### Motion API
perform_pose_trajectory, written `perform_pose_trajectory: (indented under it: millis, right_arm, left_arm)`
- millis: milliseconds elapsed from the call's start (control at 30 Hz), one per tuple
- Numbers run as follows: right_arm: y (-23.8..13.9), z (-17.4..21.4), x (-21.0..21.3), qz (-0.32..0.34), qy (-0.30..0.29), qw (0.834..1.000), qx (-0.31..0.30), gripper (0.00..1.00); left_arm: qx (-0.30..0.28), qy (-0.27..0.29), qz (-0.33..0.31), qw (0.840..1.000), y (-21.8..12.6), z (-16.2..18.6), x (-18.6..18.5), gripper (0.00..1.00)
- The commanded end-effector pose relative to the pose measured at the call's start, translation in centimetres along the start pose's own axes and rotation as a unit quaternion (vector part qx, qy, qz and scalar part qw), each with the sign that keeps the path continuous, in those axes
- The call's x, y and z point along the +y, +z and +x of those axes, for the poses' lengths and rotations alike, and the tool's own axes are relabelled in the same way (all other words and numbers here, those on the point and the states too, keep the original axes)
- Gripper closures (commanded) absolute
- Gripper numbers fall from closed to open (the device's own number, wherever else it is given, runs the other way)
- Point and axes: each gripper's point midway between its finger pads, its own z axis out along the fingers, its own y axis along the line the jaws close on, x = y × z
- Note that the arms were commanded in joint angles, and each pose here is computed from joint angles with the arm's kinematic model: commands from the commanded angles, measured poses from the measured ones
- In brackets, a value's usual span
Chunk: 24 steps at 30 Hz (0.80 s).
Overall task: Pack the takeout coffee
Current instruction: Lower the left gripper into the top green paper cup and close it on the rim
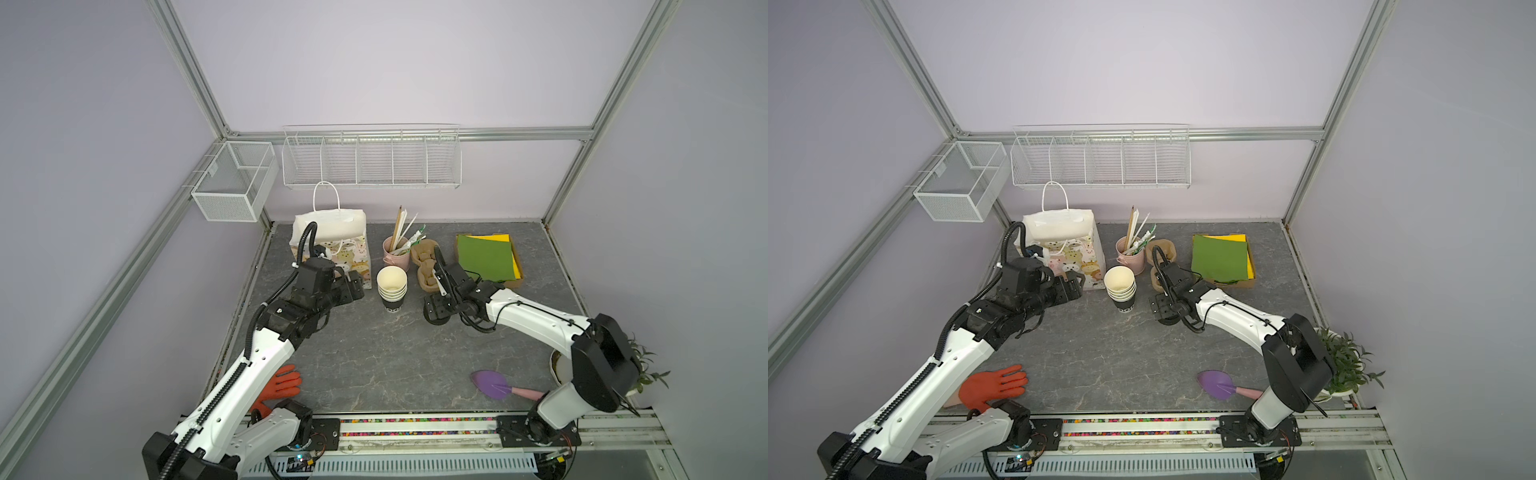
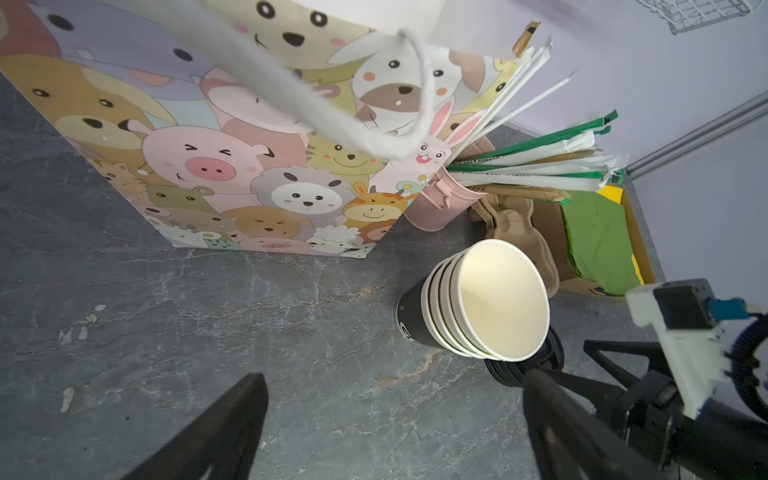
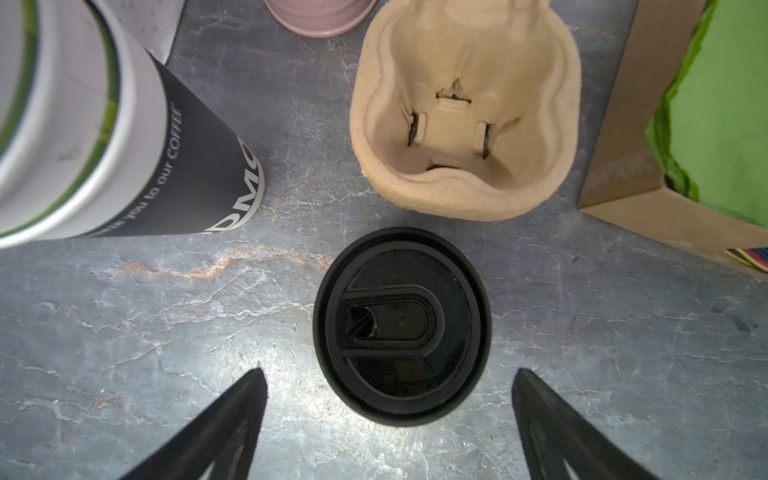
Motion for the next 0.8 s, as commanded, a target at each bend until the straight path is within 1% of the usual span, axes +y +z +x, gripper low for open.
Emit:
perform_pose_trajectory:
  millis: [0, 133, 267, 333, 400, 567, 667, 767]
  right_arm:
    - [-1.7, -0.9, -0.1, -0.012, -0.002, 0.999, -0.031, 0.05]
    - [-2.8, -1.3, -0.2, -0.021, -0.001, 0.999, -0.05, 0.06]
    - [-3.1, -1.2, -0.6, -0.028, 0.006, 0.998, -0.059, 0.06]
    - [-3.3, -1.2, -0.7, -0.032, 0.009, 0.998, -0.061, 0.06]
    - [-3.6, -1.2, -0.7, -0.037, 0.012, 0.997, -0.066, 0.06]
    - [-4.5, -1.5, -0.5, -0.051, 0.014, 0.995, -0.08, 0.06]
    - [-4.8, -1.5, -0.3, -0.061, 0.014, 0.994, -0.088, 0.06]
    - [-4.9, -1.4, -0.3, -0.061, 0.013, 0.994, -0.087, 0.06]
  left_arm:
    - [0.012, -0.005, -0.025, 1.0, 0.3, 0.3, -0.4, 0.09]
    - [0.035, 0.011, -0.034, 0.999, 1.7, 1.2, -2.1, 0.13]
    - [0.05, 0.013, -0.037, 0.998, 3.3, 1.7, -3.3, 0.15]
    - [0.056, 0.014, -0.042, 0.997, 4.0, 1.8, -3.6, 0.2]
    - [0.063, 0.016, -0.046, 0.997, 4.7, 1.9, -3.8, 0.22]
    - [0.076, 0.02, -0.053, 0.996, 6.2, 2.4, -4.3, 0.3]
    - [0.08, 0.026, -0.058, 0.995, 7.0, 2.7, -4.6, 0.32]
    - [0.084, 0.029, -0.063, 0.994, 7.6, 3.0, -4.7, 0.37]
